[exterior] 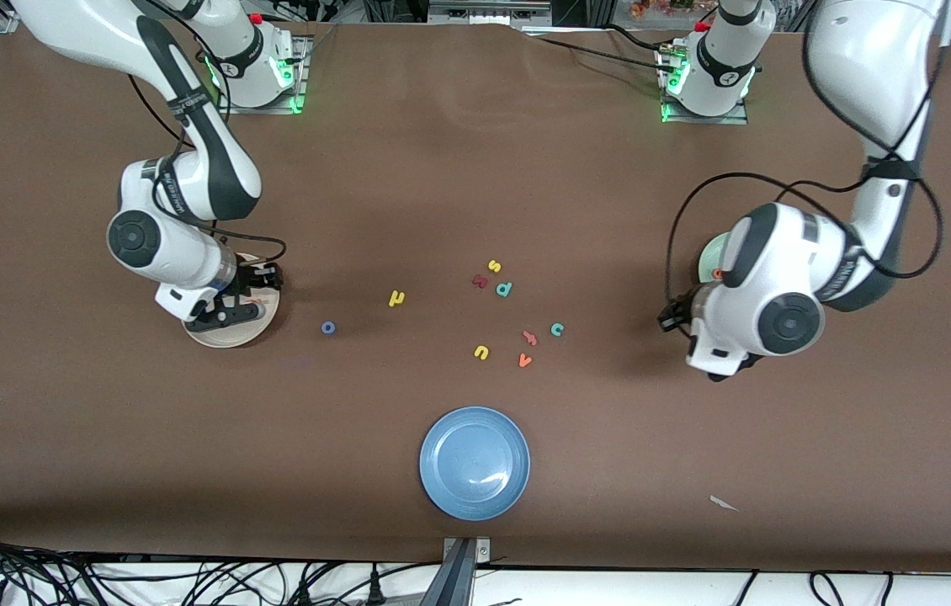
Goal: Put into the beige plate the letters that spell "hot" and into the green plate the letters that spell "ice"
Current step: 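Carry the pink i to the green plate while the right gripper grasps blue o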
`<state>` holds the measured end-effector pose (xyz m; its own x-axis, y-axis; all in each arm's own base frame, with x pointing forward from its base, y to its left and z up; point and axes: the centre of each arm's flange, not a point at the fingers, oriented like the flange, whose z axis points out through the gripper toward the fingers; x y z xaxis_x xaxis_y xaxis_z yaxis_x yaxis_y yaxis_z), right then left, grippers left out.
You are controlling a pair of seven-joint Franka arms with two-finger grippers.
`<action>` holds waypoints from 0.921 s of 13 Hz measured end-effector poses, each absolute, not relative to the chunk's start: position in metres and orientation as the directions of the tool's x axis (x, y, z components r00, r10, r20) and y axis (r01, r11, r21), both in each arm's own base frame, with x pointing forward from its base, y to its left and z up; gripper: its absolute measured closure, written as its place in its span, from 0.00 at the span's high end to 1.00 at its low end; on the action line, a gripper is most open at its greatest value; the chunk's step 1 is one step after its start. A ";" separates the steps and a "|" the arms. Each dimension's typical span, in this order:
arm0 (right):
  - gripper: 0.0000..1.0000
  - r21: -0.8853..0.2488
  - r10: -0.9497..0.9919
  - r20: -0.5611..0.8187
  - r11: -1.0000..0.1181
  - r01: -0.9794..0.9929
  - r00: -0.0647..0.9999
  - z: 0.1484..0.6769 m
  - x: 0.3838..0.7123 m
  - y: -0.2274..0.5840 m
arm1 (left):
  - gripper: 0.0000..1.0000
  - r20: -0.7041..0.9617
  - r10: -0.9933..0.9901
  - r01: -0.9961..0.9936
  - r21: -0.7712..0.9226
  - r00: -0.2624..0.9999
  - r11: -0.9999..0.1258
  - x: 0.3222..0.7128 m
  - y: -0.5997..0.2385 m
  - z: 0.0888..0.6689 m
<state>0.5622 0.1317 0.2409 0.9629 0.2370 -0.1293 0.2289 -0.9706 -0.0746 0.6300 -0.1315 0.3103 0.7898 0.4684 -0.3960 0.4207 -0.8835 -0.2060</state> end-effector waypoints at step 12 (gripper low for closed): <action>0.59 -0.081 0.160 -0.078 -0.985 0.154 0.984 0.205 0.592 0.219 | 0.07 -0.658 0.230 0.221 -0.098 0.717 -0.970 0.537 0.066 0.214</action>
<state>0.5923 0.2187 0.2047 0.9840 0.1603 -0.0781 0.1540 -0.9847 -0.0811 0.5374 0.0657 0.2143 0.7167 0.2299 -0.6584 0.2214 -0.9703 -0.0979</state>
